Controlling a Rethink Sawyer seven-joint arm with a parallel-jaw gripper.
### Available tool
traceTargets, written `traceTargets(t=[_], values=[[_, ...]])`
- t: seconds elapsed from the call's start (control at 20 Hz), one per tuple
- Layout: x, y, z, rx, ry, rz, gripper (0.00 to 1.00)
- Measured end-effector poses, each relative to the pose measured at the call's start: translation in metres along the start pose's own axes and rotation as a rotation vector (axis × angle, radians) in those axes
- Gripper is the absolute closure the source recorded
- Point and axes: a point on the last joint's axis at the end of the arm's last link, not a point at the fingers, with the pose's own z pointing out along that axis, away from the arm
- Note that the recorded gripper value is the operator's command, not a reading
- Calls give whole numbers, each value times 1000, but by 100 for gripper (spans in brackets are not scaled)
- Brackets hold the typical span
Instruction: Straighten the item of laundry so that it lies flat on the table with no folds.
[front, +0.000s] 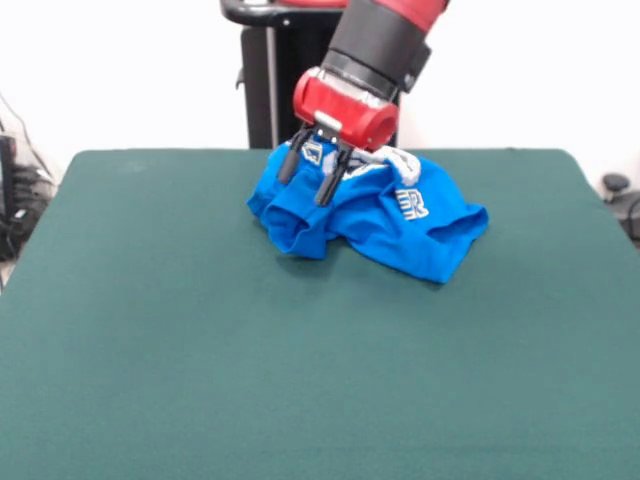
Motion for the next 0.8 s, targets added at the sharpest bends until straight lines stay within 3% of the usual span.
traceTargets(t=[0.6, 0.8], values=[[73, -20, 45, -2, 69, -112, 0], [78, -29, 44, 16, 82, -111, 0]])
